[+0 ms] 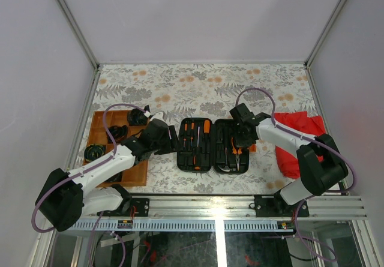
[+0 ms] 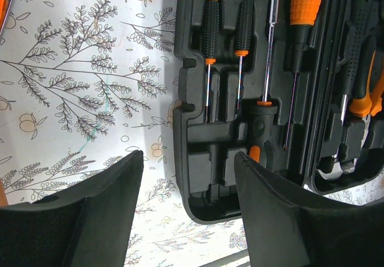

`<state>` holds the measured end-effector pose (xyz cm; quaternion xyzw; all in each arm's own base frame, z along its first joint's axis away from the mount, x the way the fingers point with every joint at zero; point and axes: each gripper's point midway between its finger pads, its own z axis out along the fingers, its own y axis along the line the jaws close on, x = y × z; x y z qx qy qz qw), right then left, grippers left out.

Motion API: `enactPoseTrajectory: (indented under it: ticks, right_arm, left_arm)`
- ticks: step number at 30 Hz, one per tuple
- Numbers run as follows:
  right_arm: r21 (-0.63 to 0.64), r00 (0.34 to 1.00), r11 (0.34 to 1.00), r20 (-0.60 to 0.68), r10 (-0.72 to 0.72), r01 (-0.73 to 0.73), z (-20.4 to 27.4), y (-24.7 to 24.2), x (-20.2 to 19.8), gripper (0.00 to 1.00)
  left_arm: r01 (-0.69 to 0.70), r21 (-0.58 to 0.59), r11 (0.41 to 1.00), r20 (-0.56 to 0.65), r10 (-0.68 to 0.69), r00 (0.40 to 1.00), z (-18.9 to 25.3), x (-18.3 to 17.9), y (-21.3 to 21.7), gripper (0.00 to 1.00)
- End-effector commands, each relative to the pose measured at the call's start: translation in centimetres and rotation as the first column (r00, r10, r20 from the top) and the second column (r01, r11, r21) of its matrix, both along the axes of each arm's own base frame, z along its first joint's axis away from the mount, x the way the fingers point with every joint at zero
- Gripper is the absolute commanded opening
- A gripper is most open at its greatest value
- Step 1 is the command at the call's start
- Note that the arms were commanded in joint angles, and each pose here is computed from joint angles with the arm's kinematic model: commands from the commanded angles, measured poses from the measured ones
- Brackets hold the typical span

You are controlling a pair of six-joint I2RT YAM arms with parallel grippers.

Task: Sort the tools into containers
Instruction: Adjust the pliers in the storage box.

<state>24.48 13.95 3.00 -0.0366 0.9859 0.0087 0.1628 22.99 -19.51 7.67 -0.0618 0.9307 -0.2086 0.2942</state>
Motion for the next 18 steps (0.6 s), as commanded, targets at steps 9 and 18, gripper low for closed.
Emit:
enactPoseTrajectory:
  ticks: [9, 18]
  right_arm:
    - [-0.078, 0.952, 0.997, -0.307, -0.009, -0.016, -6.9, -1.7, -6.3, 0.09]
    - [0.003, 0.998, 1.0, -0.069, 0.009, -0.009, -0.4, -0.2, -1.9, 0.2]
  left_arm:
    - [-0.058, -0.021, 0.998, 0.054, 0.059, 0.997, 2.1, 2.3, 0.8, 0.62]
    - [-0.179, 0.063, 0.982, 0.091, 0.173, 0.981, 3.9, 5.6, 3.7, 0.68]
